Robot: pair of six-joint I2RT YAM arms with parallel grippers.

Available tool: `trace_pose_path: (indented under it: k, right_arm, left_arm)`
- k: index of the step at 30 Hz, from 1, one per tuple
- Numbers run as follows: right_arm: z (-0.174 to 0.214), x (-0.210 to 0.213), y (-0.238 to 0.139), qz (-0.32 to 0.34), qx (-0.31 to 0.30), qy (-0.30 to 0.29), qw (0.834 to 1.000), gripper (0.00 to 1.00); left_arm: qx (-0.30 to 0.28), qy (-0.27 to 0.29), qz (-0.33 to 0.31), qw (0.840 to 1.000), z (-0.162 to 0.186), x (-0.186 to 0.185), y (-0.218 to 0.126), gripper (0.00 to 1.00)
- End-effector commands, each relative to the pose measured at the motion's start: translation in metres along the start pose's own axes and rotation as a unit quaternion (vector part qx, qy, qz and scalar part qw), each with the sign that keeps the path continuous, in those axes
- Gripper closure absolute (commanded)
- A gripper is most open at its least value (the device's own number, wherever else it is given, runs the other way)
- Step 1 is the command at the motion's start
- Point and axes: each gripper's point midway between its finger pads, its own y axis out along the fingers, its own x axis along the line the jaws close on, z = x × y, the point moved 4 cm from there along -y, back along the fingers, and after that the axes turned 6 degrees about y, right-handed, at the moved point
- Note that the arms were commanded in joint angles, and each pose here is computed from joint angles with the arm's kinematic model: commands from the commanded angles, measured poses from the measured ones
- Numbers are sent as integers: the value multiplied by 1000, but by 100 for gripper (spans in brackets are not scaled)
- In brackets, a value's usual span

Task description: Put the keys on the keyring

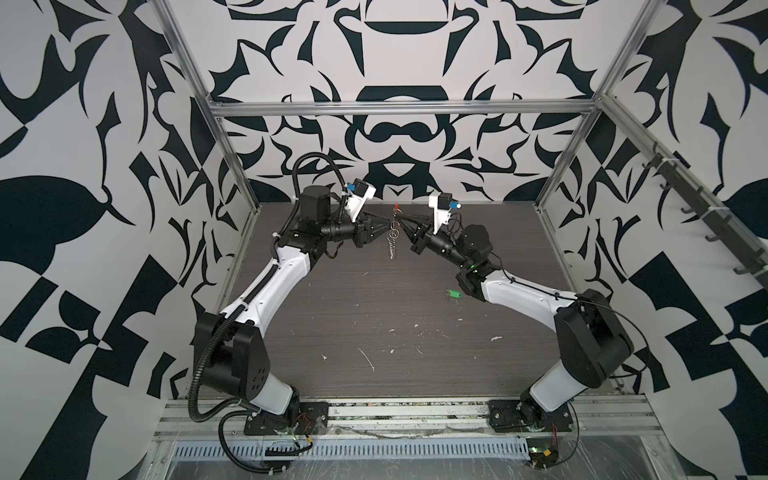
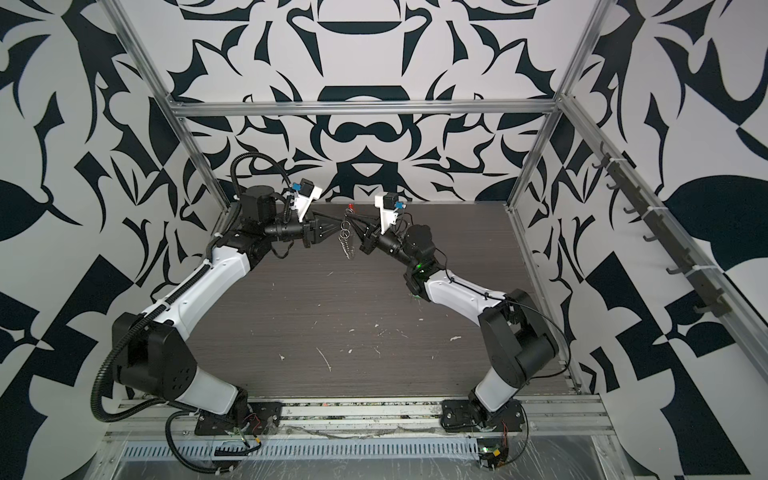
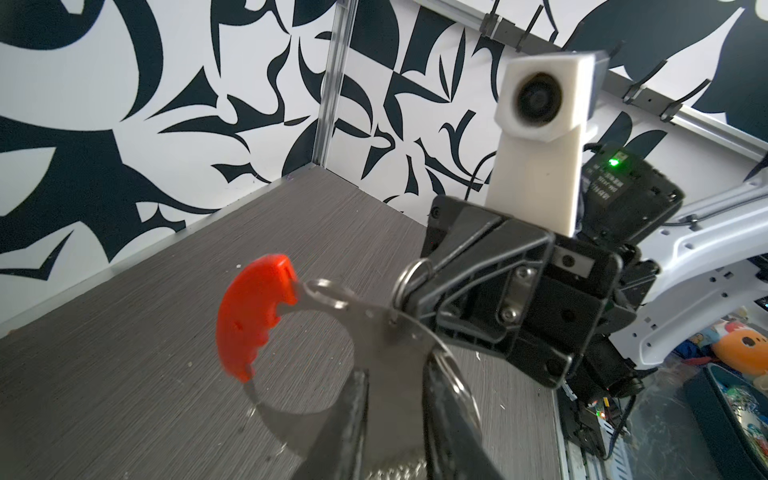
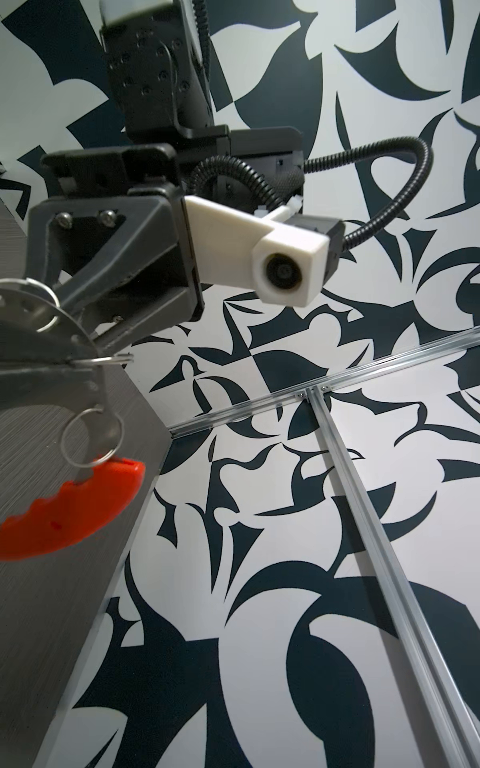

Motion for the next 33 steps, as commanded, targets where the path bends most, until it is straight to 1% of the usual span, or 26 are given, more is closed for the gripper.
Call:
trace_pose_path:
  k: [1, 5, 9, 12, 20, 27, 33]
  right_arm:
    - [-32, 27, -3, -50, -53, -14, 997, 100]
    - [-29, 29, -3, -58, -43, -11, 997, 100]
    - [-28, 32, -3, -70, -34, -8, 997, 100]
    - [-26, 34, -3, -75, -25, -7, 997, 100]
    - [-22, 34, -5, -66, -6, -25, 997, 100]
    - [-24, 40, -1, -85, 8, -20, 996, 100]
    - [-25, 41, 0, -87, 9, -22, 996, 100]
  left_arm:
    - [-28, 27, 26, 999, -21, -15, -6, 73]
    - [-36, 31, 29, 998, -27, -12, -13, 74]
    - [-41, 32, 56, 997, -31, -14, -11, 75]
    - [-41, 32, 59, 997, -31, -14, -12, 75]
    - [-41, 39, 27, 998, -33, -6, -34, 75]
    - [-41, 37, 57, 997, -36, -5, -29, 75]
    - [-39, 20, 90, 995, -32, -9, -21, 76]
